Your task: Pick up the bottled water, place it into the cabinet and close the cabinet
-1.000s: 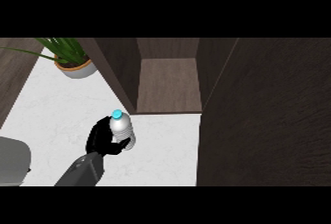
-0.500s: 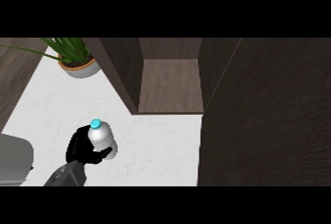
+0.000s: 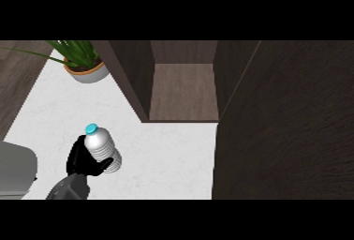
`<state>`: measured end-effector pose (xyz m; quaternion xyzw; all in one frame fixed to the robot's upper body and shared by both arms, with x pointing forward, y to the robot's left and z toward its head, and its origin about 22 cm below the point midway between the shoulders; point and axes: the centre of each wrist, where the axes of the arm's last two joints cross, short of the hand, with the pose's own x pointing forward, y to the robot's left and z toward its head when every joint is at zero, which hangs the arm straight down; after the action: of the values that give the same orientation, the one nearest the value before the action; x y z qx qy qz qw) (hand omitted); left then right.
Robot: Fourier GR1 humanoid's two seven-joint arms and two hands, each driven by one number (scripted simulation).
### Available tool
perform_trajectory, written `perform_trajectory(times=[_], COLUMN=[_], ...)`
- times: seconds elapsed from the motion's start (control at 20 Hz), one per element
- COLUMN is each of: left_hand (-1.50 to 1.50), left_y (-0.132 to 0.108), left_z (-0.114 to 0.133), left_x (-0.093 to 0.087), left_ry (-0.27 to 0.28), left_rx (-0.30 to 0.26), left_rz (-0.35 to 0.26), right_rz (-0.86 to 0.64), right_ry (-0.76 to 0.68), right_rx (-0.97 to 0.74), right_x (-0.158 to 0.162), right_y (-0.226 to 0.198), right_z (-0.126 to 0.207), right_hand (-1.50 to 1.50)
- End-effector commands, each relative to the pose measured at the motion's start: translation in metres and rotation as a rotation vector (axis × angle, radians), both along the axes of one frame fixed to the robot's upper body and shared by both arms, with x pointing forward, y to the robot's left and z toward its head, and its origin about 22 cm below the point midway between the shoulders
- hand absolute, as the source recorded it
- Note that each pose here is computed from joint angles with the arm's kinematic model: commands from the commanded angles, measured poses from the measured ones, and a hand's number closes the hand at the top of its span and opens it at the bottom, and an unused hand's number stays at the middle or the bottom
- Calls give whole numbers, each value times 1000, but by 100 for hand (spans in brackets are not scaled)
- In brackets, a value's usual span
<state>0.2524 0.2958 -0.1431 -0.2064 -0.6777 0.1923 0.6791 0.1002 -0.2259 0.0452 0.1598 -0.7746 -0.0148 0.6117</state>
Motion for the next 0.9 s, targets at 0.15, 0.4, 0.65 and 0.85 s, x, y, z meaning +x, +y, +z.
perform_trajectory(times=[0.15,0.4,0.65,0.85], left_hand=[150,150,150,150], left_y=[-9,-47,-88,-101], left_z=[36,60,99,123], left_x=[5,8,29,34], left_ry=[-37,-69,-131,-154], left_rx=[-1,27,91,108], left_rz=[-74,-100,-95,-108], right_rz=[5,29,24,16], right_ry=[-6,2,7,4], right_rx=[2,16,24,38], right_x=[-3,-1,-10,5], right_y=[6,1,16,19], right_z=[-6,9,-2,2], right_hand=[-150,-150,-150,-150])
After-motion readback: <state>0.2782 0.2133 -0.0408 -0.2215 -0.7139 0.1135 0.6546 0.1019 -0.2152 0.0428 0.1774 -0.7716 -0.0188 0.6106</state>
